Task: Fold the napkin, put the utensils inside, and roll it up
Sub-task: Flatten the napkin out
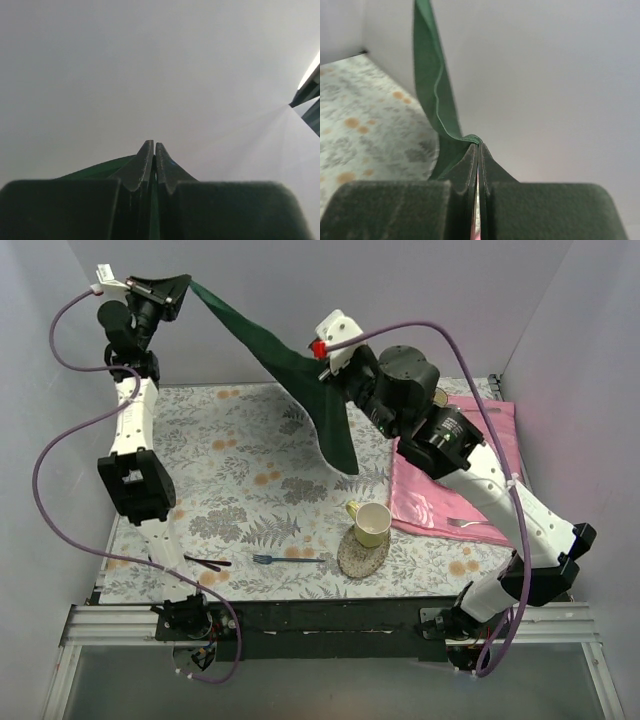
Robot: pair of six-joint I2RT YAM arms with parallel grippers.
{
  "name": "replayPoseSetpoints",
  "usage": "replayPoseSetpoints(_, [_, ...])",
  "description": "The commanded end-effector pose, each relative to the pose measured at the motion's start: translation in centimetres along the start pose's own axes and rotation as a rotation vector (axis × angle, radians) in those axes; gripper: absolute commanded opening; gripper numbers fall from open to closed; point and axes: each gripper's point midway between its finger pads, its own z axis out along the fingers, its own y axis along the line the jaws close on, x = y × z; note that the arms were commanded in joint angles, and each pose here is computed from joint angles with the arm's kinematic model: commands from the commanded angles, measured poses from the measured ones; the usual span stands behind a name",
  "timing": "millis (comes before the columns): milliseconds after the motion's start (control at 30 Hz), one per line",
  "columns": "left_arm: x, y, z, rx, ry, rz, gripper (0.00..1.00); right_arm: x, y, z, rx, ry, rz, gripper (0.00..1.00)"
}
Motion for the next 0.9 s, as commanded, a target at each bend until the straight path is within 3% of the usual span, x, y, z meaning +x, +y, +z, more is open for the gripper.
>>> replayPoseSetpoints(0, [-2.3,-0.1,-6.6,-0.122,0.121,0.102,0.00,4.6,10.4,-0.7,-0.316,0.088,0.036,0.01])
replayPoseSetpoints(100, [-2.5,7.5,-13.2,-0.392,0.151,0.107,0.00,8.7,19.0,-1.8,-0.561,0.150,0.120,0.01])
replayPoseSetpoints(133, [-3.7,10.7,-16.4,-0.529,0.089,0.107,0.00,9.5,21.1,-2.2,-0.631,0.157,0.153,0.01])
replayPoseSetpoints(233, [-3.7,16.9,-21.8,-0.714,0.120,0.126,0.00,11.8,28.2,-3.1,-0.859,0.197,0.298,0.01])
replayPoseSetpoints(333, [-1.7,23.1,-25.5,-0.855,0.195,0.079,0.00,16.3,34.6,-2.5,-0.989,0.365,0.325,0.01])
replayPoseSetpoints(467, [2.0,29.1,-28.8,-0.950,0.271,-0.031,0.00,19.7,37.8,-2.8,-1.039,0.459,0.386,0.01])
replayPoseSetpoints(567, [3.0,31.3,-31.5,-1.074,0.258,-0.028,0.00,21.8,38.9,-3.7,-1.061,0.535,0.417,0.02])
replayPoseSetpoints(600, [2.8,31.1,-32.1,-1.117,0.245,-0.010,0.00,22.0,38.8,-3.8,-1.061,0.552,0.417,0.18])
replayPoseSetpoints(667, [2.5,30.7,-32.2,-1.177,0.250,0.059,0.17,21.7,37.2,-3.5,-1.025,0.581,0.451,0.32])
replayPoseSetpoints(700, [2.2,30.3,-32.6,-1.226,0.242,0.092,0.23,22.1,35.3,-2.3,-0.969,0.588,0.498,0.52])
replayPoseSetpoints(733, [2.7,29.7,-32.0,-1.233,0.250,0.115,0.29,21.3,33.2,-1.5,-0.924,0.562,0.544,0.59])
replayPoseSetpoints(767, [2.7,29.2,-31.8,-1.245,0.242,0.139,0.54,21.4,31.9,-0.8,-0.893,0.564,0.625,0.62])
replayPoseSetpoints(867, [3.6,27.1,-30.6,-1.304,0.208,0.244,0.67,24.6,24.5,3.5,-0.656,0.570,0.746,0.66])
